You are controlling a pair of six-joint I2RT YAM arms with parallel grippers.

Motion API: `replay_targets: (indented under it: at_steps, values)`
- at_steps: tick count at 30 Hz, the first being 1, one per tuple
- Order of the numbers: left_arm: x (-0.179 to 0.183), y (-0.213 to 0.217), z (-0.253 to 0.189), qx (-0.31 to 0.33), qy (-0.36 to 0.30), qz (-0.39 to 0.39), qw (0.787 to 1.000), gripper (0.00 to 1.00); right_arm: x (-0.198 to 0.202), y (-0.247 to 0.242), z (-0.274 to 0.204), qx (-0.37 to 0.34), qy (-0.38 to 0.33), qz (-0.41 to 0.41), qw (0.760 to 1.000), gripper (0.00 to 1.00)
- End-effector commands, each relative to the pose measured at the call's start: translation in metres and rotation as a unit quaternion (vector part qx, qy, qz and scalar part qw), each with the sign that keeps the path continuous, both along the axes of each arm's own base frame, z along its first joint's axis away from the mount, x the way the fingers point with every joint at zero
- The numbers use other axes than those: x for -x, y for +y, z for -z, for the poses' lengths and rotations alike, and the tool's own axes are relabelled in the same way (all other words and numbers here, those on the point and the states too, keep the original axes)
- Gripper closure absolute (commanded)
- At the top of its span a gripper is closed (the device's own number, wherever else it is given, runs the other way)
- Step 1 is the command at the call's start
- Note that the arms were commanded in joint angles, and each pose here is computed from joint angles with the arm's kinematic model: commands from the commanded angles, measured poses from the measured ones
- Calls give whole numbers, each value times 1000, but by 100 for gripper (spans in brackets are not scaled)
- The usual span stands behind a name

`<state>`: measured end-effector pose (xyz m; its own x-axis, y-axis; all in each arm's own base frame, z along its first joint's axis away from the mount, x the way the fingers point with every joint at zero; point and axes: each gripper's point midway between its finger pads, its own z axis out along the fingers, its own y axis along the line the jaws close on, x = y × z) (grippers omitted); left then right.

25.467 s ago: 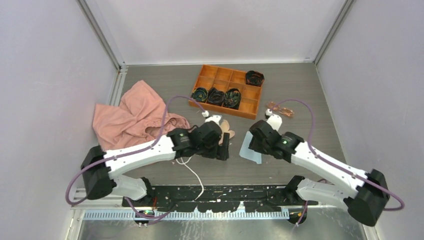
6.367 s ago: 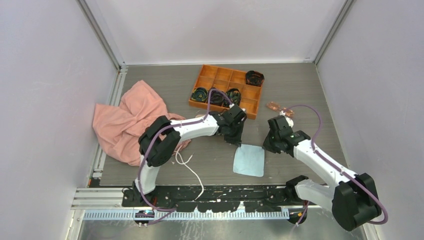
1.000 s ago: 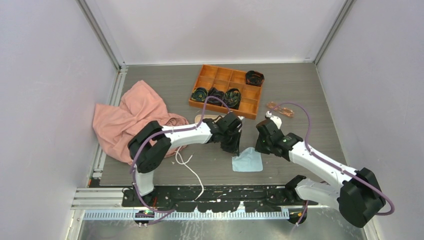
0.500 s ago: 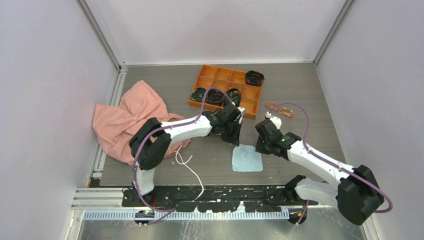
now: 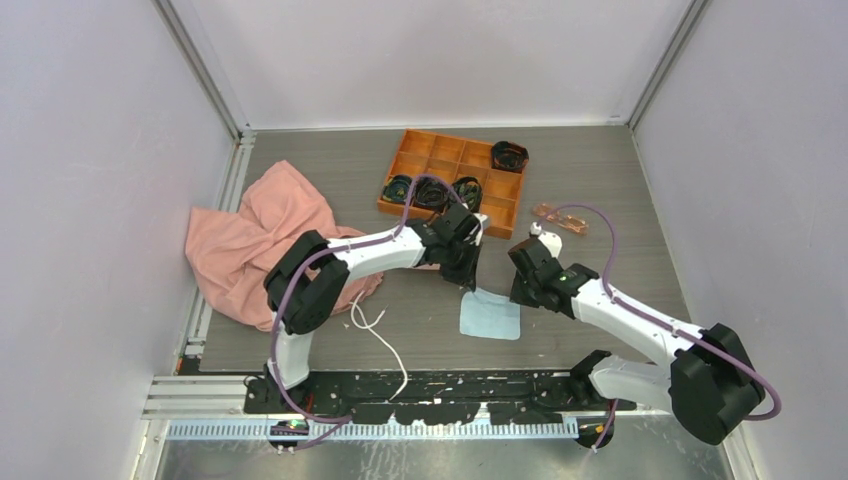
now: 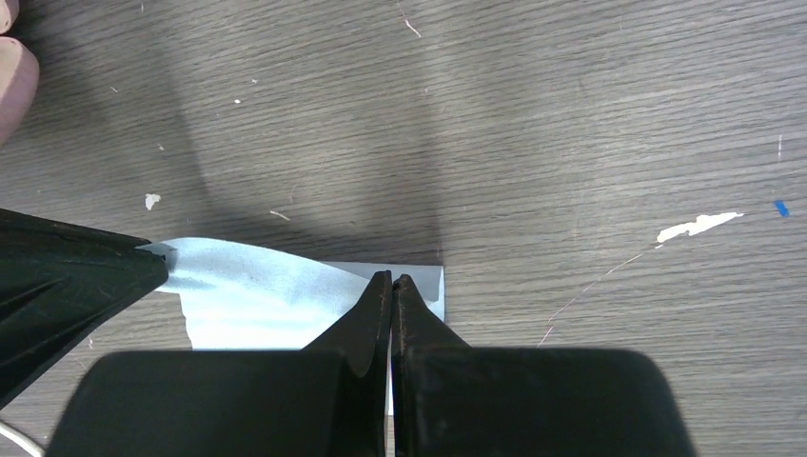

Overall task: Organize the sunglasses
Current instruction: Fold the glasses cleaning cloth at the center of the board.

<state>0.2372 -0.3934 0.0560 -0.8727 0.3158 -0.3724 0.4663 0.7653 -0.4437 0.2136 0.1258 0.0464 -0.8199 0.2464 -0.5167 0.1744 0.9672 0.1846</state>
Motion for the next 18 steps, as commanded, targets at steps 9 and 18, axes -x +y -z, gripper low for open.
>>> replay_targets:
  at_steps: [9,18]
  values:
    - [24,10,-6,24,24,11,999,99,13,1,-14,-29,-5,0,1000,99]
    - [46,12,3,29,47,15,998,99,33,4,-5,-45,9,3,999,99]
